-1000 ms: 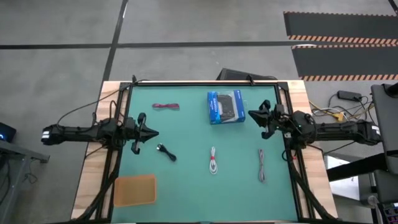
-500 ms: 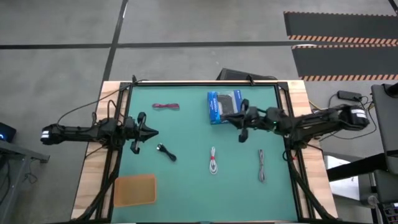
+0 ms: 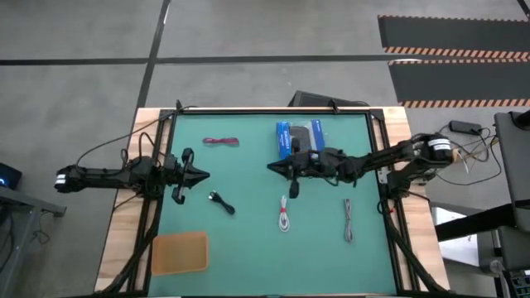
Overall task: Pick and place USB-C Cables
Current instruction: Put the black charger cable into the orange bin
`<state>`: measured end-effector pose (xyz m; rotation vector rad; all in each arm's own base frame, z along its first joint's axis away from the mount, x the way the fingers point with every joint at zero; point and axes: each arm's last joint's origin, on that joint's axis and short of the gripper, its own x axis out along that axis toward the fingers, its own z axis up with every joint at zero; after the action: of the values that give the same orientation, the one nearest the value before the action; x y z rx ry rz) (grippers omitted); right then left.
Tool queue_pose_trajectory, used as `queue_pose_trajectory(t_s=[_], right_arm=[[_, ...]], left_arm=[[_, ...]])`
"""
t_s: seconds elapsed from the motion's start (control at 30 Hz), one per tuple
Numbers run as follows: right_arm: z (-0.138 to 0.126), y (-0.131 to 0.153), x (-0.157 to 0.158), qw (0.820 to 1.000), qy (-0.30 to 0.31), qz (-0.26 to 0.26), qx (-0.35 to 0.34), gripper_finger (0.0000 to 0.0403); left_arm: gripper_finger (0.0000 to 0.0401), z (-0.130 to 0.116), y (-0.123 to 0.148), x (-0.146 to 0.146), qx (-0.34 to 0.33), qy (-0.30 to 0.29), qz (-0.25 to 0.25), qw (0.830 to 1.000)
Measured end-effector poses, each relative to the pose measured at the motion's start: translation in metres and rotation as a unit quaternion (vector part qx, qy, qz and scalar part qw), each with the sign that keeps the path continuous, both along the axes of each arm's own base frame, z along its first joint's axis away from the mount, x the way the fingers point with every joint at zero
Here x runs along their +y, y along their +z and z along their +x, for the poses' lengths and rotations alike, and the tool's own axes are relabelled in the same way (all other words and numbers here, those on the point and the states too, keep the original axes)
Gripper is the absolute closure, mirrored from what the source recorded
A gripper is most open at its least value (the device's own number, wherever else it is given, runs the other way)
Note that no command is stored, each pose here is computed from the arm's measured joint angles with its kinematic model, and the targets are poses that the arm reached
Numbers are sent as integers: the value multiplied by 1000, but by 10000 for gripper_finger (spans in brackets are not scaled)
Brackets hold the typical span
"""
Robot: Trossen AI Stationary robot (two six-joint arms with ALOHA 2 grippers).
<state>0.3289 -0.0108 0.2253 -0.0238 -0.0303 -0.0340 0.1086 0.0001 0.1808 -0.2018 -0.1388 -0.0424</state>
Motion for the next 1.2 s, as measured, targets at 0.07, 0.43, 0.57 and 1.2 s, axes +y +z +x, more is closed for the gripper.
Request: queue_pose_trajectory(t_s=[0.07,0.43,0.57,1.2], right_arm=[[10,-1,0,1000,0,-6,14,394],[67,-5,4,987,9,-16,162,394],[87,-4,12,980,20,-21,199,394],[152,-8,51,968,15,-48,245,394]], left_arm=[[401,0,0,0,-2,0,0,1000],[401,-1,1,0,-8,0,0,1000],[401,-1,2,0,-9,0,0,1000],[401,-3,8,0,-39,-9,-48,998]])
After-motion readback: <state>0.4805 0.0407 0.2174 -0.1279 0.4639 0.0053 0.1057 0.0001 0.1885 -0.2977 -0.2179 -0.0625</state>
